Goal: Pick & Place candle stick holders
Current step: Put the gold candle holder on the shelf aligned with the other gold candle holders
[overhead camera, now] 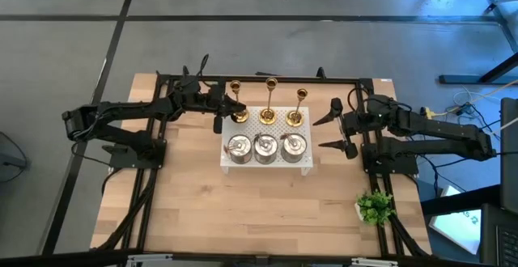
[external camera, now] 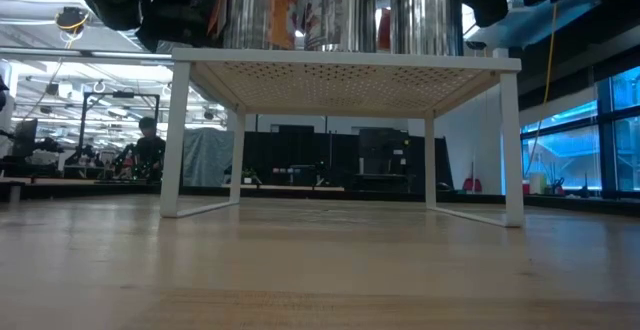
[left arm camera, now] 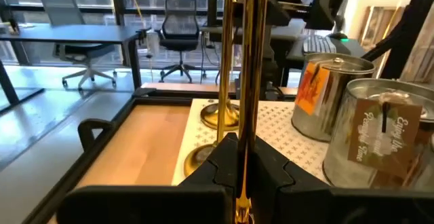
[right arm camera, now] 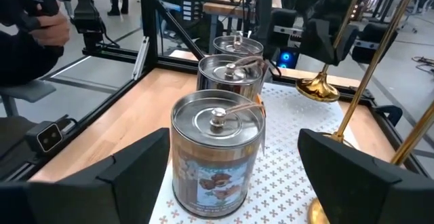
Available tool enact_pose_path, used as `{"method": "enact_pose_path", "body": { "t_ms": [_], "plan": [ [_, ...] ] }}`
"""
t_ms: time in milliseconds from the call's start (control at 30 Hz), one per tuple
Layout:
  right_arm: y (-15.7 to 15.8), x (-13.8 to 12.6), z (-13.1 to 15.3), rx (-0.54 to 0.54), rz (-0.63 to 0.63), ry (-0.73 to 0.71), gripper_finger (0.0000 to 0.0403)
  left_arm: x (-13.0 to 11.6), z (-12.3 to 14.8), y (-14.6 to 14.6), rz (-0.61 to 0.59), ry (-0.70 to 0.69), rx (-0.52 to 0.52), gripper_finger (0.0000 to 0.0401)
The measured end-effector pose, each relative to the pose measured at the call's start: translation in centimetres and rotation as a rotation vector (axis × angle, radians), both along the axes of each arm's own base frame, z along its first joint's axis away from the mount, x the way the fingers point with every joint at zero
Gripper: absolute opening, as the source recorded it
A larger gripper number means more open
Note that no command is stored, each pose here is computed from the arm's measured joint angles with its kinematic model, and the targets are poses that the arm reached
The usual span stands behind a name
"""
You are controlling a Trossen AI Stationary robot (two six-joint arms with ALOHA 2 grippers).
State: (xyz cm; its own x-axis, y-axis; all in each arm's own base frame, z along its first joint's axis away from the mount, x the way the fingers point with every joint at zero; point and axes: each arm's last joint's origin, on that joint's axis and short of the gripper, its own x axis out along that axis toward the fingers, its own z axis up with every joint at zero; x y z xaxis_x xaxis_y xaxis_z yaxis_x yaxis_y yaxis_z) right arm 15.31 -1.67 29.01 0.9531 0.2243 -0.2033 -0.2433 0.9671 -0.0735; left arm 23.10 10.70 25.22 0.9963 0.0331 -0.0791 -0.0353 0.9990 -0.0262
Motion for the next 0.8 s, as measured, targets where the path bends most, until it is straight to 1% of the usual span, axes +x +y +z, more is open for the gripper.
{"method": "enact_pose_path", "body": {
  "t_ms": [133,233,300,567,800],
  "plan": [
    [-0.01,0.01,0.05,-0.003,-0.001,-0.006,0.0328,-0.01,-0.05,-0.02,-0.005,-0.001,-0.003,0.0008],
    [-0.02,0.01,0.07,-0.006,0.000,-0.008,0.0328,0.02,-0.10,-0.21,-0.048,0.003,0.000,0.0008],
    [-0.01,0.02,0.09,-0.007,0.000,-0.011,0.0328,0.03,-0.08,-0.26,-0.055,0.001,-0.001,0.0008],
    [-0.01,0.03,0.08,-0.009,0.001,-0.011,0.0328,0.02,-0.08,-0.24,-0.053,0.001,-0.002,0.0008],
    [-0.01,0.03,0.08,-0.011,0.001,-0.011,0.0328,0.02,-0.08,-0.24,-0.050,0.002,-0.035,0.0008]
  ]
}}
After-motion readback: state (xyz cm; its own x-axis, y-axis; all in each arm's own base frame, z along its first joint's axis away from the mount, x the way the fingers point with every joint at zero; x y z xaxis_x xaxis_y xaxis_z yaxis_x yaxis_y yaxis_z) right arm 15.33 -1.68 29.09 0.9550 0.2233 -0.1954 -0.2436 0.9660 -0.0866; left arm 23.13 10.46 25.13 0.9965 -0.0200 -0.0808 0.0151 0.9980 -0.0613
